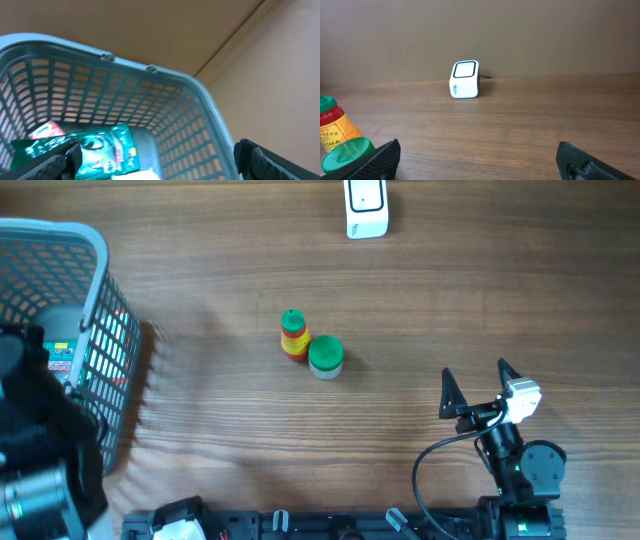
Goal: Scan the item barcode
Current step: 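Reach into the basket and grasp the light-green wipes pack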
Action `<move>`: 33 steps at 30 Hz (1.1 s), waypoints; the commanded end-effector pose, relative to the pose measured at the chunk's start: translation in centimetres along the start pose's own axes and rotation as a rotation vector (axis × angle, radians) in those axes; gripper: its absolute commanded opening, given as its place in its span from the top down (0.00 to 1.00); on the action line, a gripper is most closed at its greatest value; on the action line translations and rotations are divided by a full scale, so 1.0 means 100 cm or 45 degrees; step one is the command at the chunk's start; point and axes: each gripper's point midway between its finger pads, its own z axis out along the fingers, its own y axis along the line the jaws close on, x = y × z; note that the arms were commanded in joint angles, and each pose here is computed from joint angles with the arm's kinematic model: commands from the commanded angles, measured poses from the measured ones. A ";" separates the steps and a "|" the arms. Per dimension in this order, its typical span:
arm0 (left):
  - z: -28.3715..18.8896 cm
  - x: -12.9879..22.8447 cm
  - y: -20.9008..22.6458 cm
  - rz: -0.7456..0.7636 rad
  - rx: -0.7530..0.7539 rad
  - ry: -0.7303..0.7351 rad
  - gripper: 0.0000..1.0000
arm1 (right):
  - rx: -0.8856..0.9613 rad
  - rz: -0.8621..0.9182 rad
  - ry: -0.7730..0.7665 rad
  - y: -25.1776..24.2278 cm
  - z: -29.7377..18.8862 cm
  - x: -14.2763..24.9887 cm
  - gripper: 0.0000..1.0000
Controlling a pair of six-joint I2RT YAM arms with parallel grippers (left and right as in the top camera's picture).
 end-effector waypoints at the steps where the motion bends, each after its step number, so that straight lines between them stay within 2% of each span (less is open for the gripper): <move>1: 0.035 0.028 -0.003 0.073 -0.063 0.137 0.00 | 0.003 -0.018 -0.008 0.000 0.000 -0.001 0.00; 7: 0.099 0.089 0.003 0.146 -0.204 0.401 0.00 | 0.003 -0.018 -0.008 0.000 0.000 -0.001 0.00; 13: 0.163 0.155 0.037 0.024 -0.401 0.677 0.00 | 0.003 -0.017 -0.008 0.000 0.000 -0.001 0.00; 16: 0.187 0.186 0.046 -0.062 -0.396 0.852 0.00 | 0.003 -0.018 -0.008 0.000 0.000 -0.001 0.00; 18: 0.197 0.205 0.041 -0.085 -0.315 0.971 0.00 | 0.003 -0.018 -0.008 0.000 0.000 -0.001 0.00; 20: 0.202 0.239 0.031 -0.075 -0.189 1.160 0.00 | 0.003 -0.018 -0.008 0.000 0.000 -0.001 0.00; 25: 0.194 0.288 0.051 -0.077 -0.300 1.380 0.00 | 0.003 -0.018 -0.008 0.000 0.000 -0.001 0.00; 33: 0.184 0.309 0.067 -0.058 -0.364 1.446 0.00 | 0.003 -0.018 -0.008 0.000 0.000 -0.001 0.00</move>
